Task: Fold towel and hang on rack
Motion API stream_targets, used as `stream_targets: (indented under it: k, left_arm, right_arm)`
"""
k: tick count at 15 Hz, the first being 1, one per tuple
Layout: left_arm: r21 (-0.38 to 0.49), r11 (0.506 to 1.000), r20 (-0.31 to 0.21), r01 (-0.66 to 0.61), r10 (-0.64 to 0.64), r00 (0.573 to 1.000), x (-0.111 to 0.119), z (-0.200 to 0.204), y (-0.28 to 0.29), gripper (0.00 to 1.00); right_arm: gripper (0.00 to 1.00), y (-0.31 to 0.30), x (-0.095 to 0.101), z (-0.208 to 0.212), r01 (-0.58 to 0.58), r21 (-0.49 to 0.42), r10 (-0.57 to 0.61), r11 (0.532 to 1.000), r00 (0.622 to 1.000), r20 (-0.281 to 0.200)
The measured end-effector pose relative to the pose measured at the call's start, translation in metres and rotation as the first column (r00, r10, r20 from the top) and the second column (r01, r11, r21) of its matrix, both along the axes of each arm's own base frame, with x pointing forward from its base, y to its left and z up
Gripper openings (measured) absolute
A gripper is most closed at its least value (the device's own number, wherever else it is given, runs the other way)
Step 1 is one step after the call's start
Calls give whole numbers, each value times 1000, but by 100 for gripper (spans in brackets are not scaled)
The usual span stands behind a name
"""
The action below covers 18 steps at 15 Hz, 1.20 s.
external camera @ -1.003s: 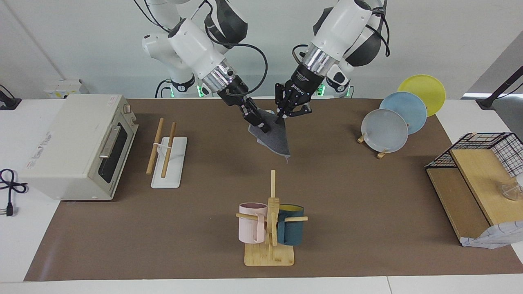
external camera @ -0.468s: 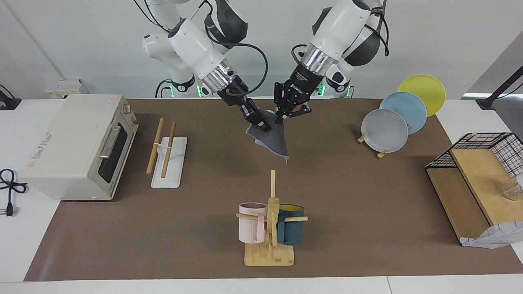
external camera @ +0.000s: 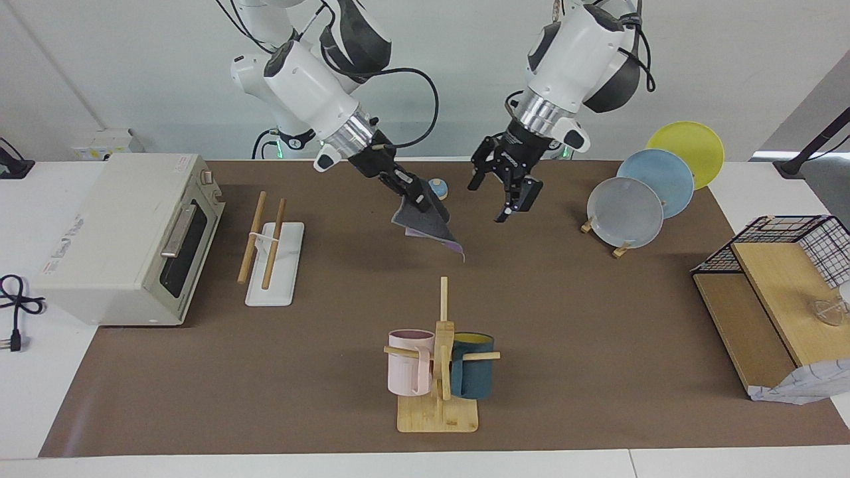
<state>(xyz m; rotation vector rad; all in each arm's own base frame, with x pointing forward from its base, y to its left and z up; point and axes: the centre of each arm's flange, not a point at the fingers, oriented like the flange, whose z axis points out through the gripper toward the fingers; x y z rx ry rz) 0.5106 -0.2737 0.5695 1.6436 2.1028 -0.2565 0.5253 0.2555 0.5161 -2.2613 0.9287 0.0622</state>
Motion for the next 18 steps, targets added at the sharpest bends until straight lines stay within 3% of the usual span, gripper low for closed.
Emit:
stream_targets:
  k: [4,6,8,10,11,13,15,18]
  left_arm:
    - [122,972,66,202,-211,975,30,-6,90,100]
    - [187,920,85,344,-364,927,38,-10,128,100]
    - [257,833,108,490,-529,842,43,-12,162,100]
    - [352,711,109,609,-677,728,46,-12,188,100]
    - [403,633,76,661,-743,665,46,-11,197,100]
    - [474,452,-6,756,-857,516,44,-1,206,100]
    - [514,266,-84,815,-930,357,44,12,209,100]
    - [502,17,-217,865,-965,145,44,27,218,100]
  right_arm:
    - [2,-56,3,-20,-164,-85,169,983,984,62]
    - [2,-90,3,-30,-222,-113,232,968,969,80]
    - [2,-125,2,-36,-270,-121,280,955,957,77]
    - [2,-161,-1,-43,-300,-136,313,944,945,90]
    - [2,-176,-4,-48,-314,-140,328,939,940,92]
    - [2,-196,-12,-58,-344,-161,362,925,927,99]
    - [2,-211,-17,-64,-408,-250,441,878,893,90]
    - [2,-234,-19,-66,-488,-353,547,798,833,85]
